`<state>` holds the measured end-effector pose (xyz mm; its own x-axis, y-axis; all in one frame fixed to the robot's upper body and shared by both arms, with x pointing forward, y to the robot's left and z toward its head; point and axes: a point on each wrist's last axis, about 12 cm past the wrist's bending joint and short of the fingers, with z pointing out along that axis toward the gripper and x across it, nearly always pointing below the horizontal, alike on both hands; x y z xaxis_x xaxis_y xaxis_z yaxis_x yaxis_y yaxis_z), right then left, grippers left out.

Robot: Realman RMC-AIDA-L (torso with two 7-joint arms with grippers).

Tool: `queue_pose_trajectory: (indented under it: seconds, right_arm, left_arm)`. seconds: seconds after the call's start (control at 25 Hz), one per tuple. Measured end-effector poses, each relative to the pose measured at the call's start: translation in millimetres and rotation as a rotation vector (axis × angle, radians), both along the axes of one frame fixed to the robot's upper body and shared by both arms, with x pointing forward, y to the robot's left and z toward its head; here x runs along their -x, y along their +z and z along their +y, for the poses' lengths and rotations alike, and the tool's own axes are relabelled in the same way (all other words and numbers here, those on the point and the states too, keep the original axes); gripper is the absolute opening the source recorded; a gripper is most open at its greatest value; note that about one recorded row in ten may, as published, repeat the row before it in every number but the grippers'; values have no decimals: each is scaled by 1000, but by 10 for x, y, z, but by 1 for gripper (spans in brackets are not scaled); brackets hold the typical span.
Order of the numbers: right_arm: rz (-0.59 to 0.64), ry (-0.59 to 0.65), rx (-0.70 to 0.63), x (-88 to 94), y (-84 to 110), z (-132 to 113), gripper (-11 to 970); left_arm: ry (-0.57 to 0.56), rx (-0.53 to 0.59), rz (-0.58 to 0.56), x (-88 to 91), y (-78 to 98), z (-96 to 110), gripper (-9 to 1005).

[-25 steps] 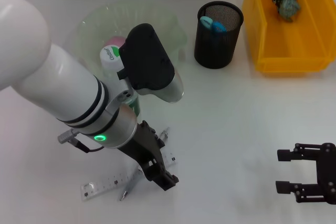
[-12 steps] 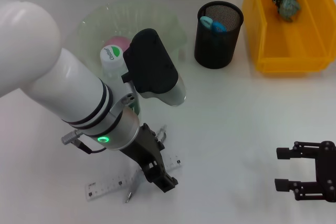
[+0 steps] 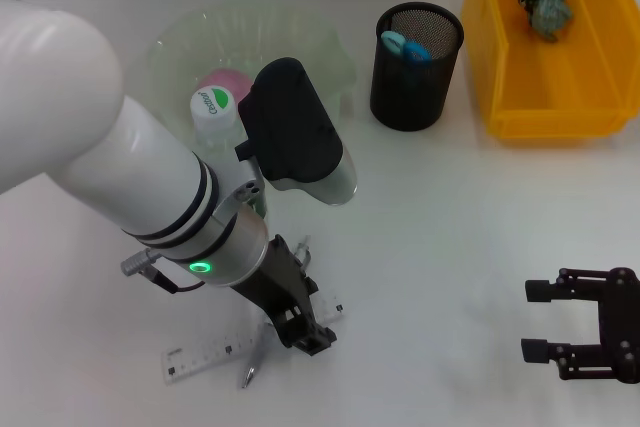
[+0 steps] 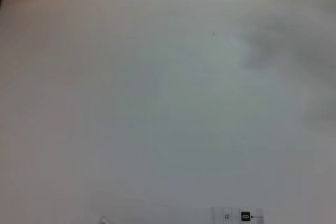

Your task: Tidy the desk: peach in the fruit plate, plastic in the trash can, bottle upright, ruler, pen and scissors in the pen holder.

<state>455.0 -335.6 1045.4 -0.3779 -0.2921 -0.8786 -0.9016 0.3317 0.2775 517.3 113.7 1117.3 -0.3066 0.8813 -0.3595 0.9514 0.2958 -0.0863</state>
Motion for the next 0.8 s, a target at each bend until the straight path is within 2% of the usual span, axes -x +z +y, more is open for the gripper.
queue_pose_trajectory:
  seconds: [0.12,0.48,0.64,0.72,0.76,0.8]
  right_arm:
    - [-1,-4,-1,-1,1,-2,733]
    - [-5,-13,-6,-4,4,-5,733]
    - [-12,-28,-12,-11,12,-20,733]
    - [-20,-49,-20,-18,23,-39,733]
    - [-20,-49,-20,-18,23,-39,733]
    - [-24,-56,-23,-21,27,-47,733]
  left_arm:
    - [6,0,-4,-8,-23,5,602]
    - [5,15,-25,-28,18,-1,405]
    - [16,77,-65,-51,164,-17,383]
    - [14,176,-82,-70,355,-16,383]
    - [14,176,-82,-70,355,-16,383]
    - [9,228,-80,-87,439,-3,383]
